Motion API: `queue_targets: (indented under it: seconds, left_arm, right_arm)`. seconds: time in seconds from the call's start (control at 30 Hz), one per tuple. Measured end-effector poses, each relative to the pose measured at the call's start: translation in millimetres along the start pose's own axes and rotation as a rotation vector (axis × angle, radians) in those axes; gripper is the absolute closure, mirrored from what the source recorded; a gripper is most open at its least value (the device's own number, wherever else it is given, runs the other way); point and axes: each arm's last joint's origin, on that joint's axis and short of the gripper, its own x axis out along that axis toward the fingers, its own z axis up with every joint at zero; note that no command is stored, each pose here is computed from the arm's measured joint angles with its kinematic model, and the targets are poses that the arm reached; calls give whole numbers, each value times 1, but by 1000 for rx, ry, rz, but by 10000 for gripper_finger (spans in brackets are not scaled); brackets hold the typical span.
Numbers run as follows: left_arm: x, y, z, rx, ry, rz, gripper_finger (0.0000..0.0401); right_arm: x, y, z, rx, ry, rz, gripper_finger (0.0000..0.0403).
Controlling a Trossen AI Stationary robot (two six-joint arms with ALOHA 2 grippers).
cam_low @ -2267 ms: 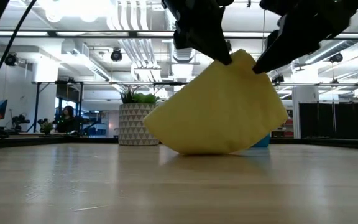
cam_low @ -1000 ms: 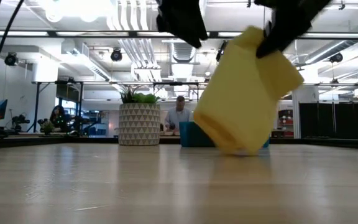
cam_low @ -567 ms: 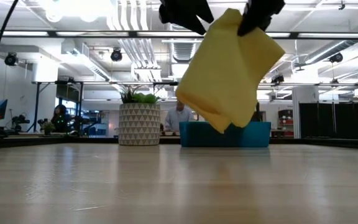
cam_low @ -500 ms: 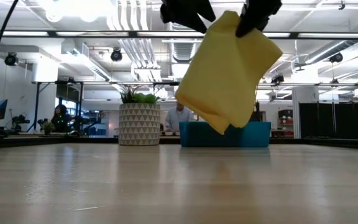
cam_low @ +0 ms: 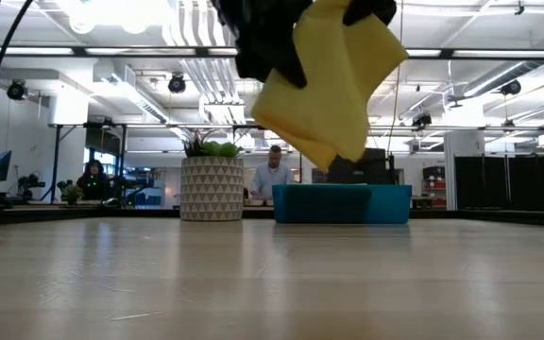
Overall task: Fold microfiber towels
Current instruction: Fold the yellow microfiber towel on top of the green microfiber towel into the dark blue bin
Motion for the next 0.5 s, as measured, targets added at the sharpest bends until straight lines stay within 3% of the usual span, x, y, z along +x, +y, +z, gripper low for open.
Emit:
queue_targets:
  seconds: [0.33,0.5]
  left_arm:
    - [-9,1,-4,85,-6,1,388]
    - [-22,11,-2,159,-31,46,391]
  right_arm:
    - [-5,-5,-9,40,82,-38,394]
    - [-5,-13,-10,77,85,-108,394]
